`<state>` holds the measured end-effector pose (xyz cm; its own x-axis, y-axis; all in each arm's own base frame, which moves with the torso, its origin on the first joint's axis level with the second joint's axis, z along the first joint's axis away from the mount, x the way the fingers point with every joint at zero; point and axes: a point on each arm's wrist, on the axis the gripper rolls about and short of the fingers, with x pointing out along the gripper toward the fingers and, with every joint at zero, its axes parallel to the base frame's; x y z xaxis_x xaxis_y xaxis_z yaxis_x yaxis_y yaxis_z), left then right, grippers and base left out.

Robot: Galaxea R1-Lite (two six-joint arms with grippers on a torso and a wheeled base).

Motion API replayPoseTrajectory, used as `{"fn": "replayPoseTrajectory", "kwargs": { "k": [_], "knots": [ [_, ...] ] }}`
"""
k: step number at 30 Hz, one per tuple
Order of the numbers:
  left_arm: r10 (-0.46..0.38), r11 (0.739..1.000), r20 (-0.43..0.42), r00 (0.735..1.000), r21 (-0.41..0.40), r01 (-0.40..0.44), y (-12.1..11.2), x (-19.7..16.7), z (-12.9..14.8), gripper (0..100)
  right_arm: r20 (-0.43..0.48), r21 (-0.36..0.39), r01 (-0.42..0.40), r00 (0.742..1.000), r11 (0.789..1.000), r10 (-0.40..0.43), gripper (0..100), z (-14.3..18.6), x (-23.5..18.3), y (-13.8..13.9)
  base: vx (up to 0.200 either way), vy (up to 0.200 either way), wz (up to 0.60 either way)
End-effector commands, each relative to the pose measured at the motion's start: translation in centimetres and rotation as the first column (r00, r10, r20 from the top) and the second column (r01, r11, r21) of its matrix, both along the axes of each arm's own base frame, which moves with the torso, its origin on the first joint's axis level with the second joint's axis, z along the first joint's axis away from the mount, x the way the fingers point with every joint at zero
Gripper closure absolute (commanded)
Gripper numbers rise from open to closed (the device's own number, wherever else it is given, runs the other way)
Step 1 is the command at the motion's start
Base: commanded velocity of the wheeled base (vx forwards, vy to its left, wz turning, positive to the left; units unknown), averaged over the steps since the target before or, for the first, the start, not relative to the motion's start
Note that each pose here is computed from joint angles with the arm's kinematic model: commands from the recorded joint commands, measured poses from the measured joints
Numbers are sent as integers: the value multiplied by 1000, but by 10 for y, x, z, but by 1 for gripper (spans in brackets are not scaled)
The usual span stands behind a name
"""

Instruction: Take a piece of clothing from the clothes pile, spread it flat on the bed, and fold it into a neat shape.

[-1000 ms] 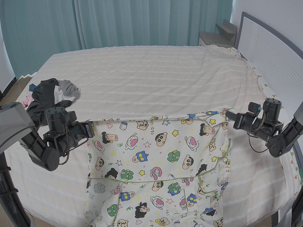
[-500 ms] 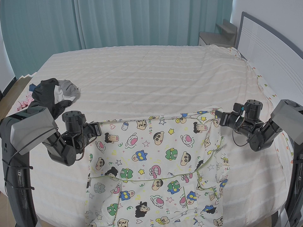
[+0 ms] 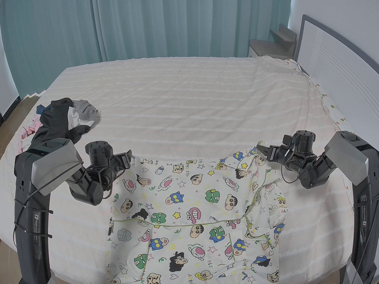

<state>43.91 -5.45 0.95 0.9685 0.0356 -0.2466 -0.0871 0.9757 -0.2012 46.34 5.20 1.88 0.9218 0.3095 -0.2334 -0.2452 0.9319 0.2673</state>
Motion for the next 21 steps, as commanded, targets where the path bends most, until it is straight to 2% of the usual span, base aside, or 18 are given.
{"fn": "replayPoseTrajectory", "kwargs": {
  "k": [1,3,5,8,11,14,16,18,21],
  "knots": [
    [56,998,19,998,8,-56,5,11,-5,0,13,26,13,1000,1000,-14,0,0,7,-5,0,0,0],
    [75,997,40,996,5,-75,6,14,-2,0,11,53,25,1000,998,-26,0,2,8,-8,0,0,0],
    [119,993,95,988,-21,-117,11,21,9,0,-2,152,53,999,987,-53,0,17,4,-11,0,0,0],
    [162,987,160,974,-49,-156,16,26,23,0,-11,276,72,997,959,-71,0,37,1,-11,0,0,0],
    [190,981,204,960,-68,-180,23,21,45,0,8,354,70,997,933,-78,0,61,-3,-9,0,0,0],
    [203,978,215,955,-93,-187,28,12,59,0,6,380,63,997,923,-71,0,71,-10,-6,0,0,0],
    [209,972,222,952,-150,-179,37,-8,84,0,-23,405,15,1000,914,-6,0,78,-27,7,0,0,0],
    [174,974,207,963,-182,-136,39,-24,92,0,-54,415,-16,998,910,42,0,78,-39,16,0,0,0],
    [78,969,163,984,-243,-36,47,-66,105,0,-99,412,-44,991,910,93,0,72,-54,34,0,0,0]
  ]
}}
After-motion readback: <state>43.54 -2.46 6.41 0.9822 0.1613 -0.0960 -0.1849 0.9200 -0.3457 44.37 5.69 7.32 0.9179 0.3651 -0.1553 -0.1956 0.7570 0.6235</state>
